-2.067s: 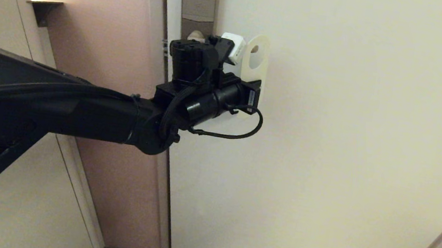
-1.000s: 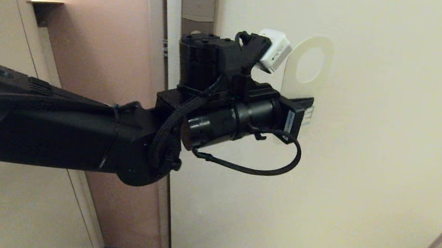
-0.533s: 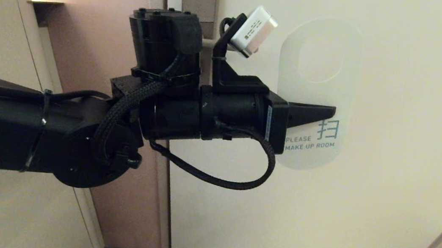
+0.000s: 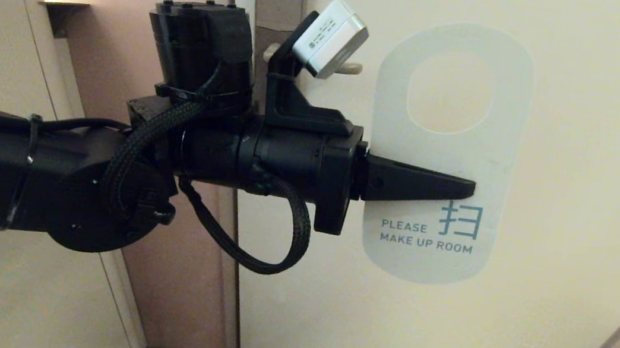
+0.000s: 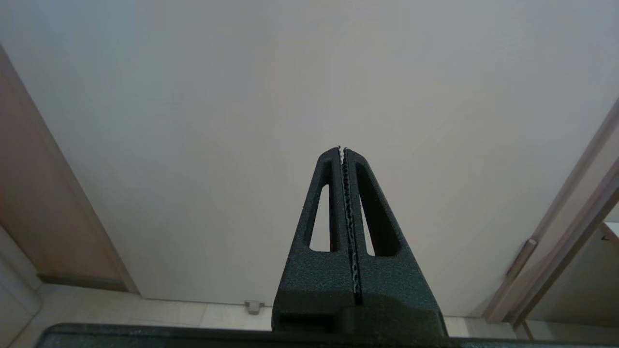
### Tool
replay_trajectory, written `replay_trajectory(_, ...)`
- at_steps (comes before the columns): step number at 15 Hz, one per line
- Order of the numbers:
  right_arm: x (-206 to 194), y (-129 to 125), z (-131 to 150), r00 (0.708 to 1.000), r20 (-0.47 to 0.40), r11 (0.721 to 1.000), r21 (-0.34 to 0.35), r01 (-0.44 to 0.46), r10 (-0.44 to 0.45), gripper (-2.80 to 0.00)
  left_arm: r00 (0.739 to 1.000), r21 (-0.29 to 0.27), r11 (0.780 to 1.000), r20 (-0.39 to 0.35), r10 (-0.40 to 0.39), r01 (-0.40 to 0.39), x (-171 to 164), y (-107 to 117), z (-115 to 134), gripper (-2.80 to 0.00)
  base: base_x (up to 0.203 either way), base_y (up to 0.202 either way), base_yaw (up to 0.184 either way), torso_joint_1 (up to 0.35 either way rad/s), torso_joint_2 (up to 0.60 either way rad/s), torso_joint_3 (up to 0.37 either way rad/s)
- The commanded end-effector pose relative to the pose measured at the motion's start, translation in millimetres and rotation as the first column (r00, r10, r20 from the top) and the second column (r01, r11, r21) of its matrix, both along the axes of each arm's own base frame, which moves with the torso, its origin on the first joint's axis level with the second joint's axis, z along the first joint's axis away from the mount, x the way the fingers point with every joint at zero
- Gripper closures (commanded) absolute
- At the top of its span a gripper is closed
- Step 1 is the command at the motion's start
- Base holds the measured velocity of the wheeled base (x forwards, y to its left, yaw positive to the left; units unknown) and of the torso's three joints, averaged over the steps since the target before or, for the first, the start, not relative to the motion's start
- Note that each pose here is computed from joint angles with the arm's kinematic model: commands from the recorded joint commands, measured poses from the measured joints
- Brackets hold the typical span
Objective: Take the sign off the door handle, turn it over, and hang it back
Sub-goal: Hand it to the other hand
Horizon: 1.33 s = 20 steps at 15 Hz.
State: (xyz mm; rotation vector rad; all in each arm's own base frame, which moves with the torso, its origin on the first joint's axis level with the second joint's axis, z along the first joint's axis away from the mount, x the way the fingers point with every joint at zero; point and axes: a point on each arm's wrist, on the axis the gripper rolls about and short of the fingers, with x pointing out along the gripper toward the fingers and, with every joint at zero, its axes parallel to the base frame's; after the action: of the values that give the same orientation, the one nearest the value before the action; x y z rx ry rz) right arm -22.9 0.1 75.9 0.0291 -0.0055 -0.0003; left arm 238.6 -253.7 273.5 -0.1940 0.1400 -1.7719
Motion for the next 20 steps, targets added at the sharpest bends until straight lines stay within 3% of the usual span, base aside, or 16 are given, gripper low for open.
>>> replay_trajectory(1,0.1,0.0,0.0,1.000,-0.001,1.000,0.000,-0.001,0.001,0.00,1.000,0.007,1.000,-0.009,-0.005,0.005,1.8,-1.4,-4.0,0.00,0.000,0.000,0.000,0.000,0.00,0.000)
replay_trajectory(3,0.1,0.2,-0.2,1.000,-0.004,0.999,-0.031,-0.008,0.008,0.00,1.000,0.013,1.000,-0.014,-0.005,0.005,1.6,-1.3,-6.4,0.00,0.000,0.000,0.000,0.000,0.00,0.000)
replay_trajectory(8,0.1,0.3,0.2,1.000,-0.001,1.000,-0.028,-0.012,0.012,0.00,1.000,0.020,1.000,-0.022,-0.005,0.005,-3.3,3.5,-21.1,0.00,0.000,0.000,0.000,0.000,0.00,0.000)
replay_trajectory(13,-10.3,1.2,28.7,0.998,0.011,0.998,-0.024,-0.054,0.055,0.00,1.000,0.012,1.000,-0.015,-0.002,0.002,-1.4,3.0,-24.8,0.00,0.000,0.000,0.000,0.000,0.00,0.000)
replay_trajectory(20,34.8,2.1,105.0,0.976,-0.190,0.993,0.063,-0.095,0.106,0.00,0.999,-0.030,0.999,-0.020,0.030,-0.031,10.6,10.1,-18.4,0.00,0.000,0.000,0.000,0.000,0.00,0.000)
